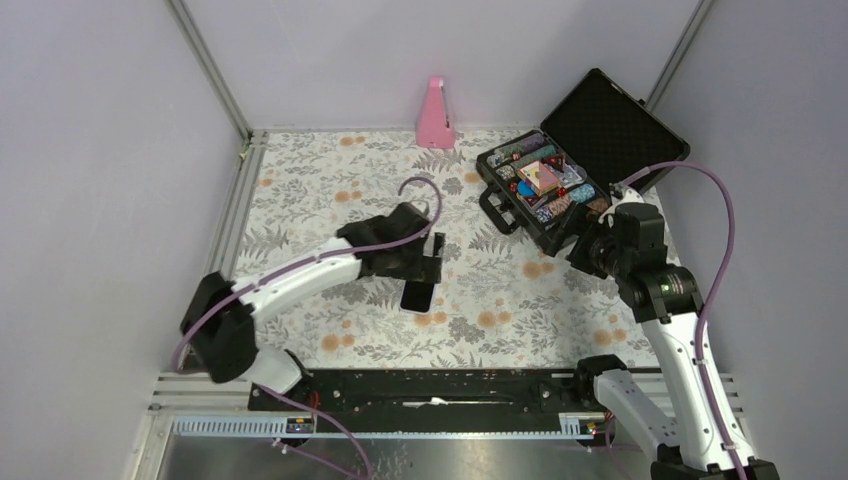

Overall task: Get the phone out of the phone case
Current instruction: Pick up the phone at the center of the board.

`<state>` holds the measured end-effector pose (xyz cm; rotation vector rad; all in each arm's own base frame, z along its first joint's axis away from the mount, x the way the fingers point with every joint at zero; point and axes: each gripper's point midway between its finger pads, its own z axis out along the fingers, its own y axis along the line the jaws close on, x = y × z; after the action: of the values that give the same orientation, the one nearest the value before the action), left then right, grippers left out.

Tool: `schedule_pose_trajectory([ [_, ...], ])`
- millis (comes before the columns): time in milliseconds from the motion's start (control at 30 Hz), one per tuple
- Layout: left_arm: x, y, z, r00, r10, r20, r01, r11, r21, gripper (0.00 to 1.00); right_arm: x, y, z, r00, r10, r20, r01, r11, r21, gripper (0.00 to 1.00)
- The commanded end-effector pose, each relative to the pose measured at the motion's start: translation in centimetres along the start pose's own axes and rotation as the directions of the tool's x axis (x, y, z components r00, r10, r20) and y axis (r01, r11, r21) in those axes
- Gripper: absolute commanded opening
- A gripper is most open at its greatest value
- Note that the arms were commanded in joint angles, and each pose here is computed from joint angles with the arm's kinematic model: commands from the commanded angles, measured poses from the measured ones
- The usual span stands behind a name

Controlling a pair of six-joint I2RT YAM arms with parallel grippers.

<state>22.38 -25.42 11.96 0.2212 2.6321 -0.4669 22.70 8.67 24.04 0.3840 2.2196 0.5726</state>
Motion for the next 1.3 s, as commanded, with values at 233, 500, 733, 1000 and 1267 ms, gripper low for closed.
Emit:
schedule_pose_trajectory([
  [233, -3.1, -0.1, 5.2, 0.997, -0.054, 0.049, 0.064, 0.97, -0.234, 0.99, 2.2, -2.1, 0.1, 0.998, 0.041, -0.046, -0.038, 0.996, 0.076, 1.0],
  [500, -1.9, 1.1, 7.7, 0.997, -0.08, 0.018, 0.082, 0.949, -0.305, 0.99, 3.3, -2.9, 0.5, 0.996, 0.037, -0.084, -0.029, 0.995, 0.1, 1.0],
  [733, -0.8, 2.8, 9.4, 0.993, -0.116, -0.021, 0.102, 0.937, -0.333, 0.98, 4.2, -3.6, 0.6, 0.993, 0.035, -0.116, -0.021, 0.992, 0.123, 1.0],
  [1000, 0.4, 3.2, 11.1, 0.988, -0.121, -0.093, 0.089, 0.95, -0.298, 0.95, 5.2, -4.3, 0.6, 0.99, 0.044, -0.133, -0.026, 0.99, 0.135, 1.0],
  [1267, 1.3, 4.1, 12.0, 0.986, -0.102, -0.133, 0.051, 0.938, -0.344, 0.79, 5.5, -4.3, 0.9, 0.987, 0.063, -0.146, -0.042, 0.989, 0.142, 1.0],
])
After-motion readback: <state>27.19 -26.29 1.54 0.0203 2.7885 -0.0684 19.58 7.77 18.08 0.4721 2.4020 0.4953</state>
